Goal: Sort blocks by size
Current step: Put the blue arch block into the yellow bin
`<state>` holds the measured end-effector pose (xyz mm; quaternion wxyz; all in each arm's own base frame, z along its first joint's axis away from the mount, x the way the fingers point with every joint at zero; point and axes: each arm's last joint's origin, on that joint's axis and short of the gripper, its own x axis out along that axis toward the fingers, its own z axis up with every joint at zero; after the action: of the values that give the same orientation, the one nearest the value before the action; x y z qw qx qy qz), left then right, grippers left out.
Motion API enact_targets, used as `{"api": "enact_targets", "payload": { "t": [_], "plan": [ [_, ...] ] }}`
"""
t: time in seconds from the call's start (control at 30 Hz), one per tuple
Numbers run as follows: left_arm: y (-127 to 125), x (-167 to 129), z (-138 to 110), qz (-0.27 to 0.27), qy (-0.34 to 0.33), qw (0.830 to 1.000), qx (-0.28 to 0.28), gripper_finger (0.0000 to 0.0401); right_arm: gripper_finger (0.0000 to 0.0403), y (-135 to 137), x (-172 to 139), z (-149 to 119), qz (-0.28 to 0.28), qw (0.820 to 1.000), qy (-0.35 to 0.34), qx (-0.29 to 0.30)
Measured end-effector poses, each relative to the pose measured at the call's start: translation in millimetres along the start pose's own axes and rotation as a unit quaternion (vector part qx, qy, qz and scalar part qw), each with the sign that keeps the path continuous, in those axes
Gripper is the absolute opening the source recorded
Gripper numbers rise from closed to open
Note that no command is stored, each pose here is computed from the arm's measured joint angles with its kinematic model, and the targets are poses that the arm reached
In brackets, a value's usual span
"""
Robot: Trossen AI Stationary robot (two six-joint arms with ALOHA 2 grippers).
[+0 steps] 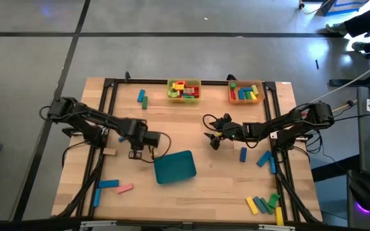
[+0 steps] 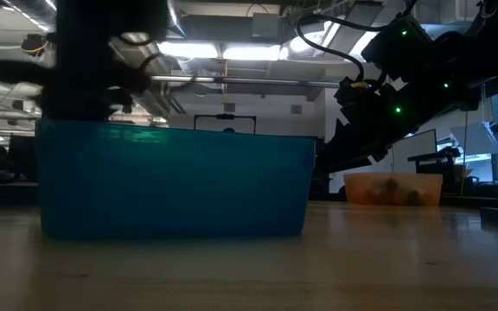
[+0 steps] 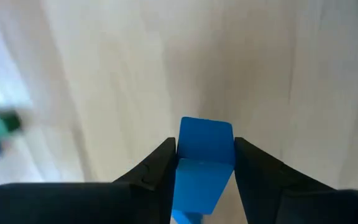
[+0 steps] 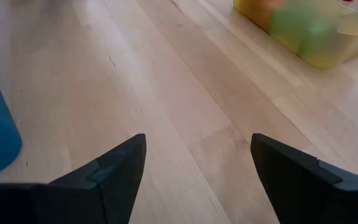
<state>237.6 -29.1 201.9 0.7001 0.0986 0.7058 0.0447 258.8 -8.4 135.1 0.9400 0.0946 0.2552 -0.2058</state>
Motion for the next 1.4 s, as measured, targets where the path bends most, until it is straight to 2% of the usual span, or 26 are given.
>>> {"api": "enact_targets", "payload": {
  "t": [0.2,0.37,0.5,0.6,0.8,1.03,1.27,1.4],
  "plan": [
    [35.1,-22.4,27.6,0.013,-0.102,0.995,-0.015,0.0123,0.0292,0.1,0.0,0.0,0.0,1.0,0.0,0.0],
    [75.9,-30.7,45.6,0.047,-0.201,0.978,-0.032,0.0125,0.0292,0.1,0.0,0.0,0.0,1.0,0.0,0.0],
    [112.3,-33.9,53.6,0.093,-0.277,0.955,-0.058,0.0126,0.0292,0.0,0.0,0.0,0.0,1.0,0.0,0.0],
    [139.9,-36.2,55.9,0.125,-0.337,0.93,-0.081,0.0126,0.0292,0.0,0.0,0.0,-0.001,1.0,-0.001,0.0],
    [184.4,-32.1,58.1,0.102,-0.447,0.879,-0.134,0.0127,0.0292,-1.4,-0.1,0.5,-0.026,1.0,-0.008,0.0],
    [213.3,9.6,77.3,0.09,-0.478,0.853,-0.188,0.0127,0.0292,-1.5,-0.1,0.6,-0.028,1.0,-0.009,0.0],
    [243.7,38.8,87.4,0.059,-0.479,0.829,-0.284,0.0127,0.0292,-1.5,-0.1,0.6,-0.028,1.0,-0.009,0.0],
    [254.1,54.4,90.9,0.031,-0.469,0.824,-0.317,0.0127,0.0292,-1.5,-0.1,0.5,-0.028,1.0,-0.009,0.0]
  ]
}}
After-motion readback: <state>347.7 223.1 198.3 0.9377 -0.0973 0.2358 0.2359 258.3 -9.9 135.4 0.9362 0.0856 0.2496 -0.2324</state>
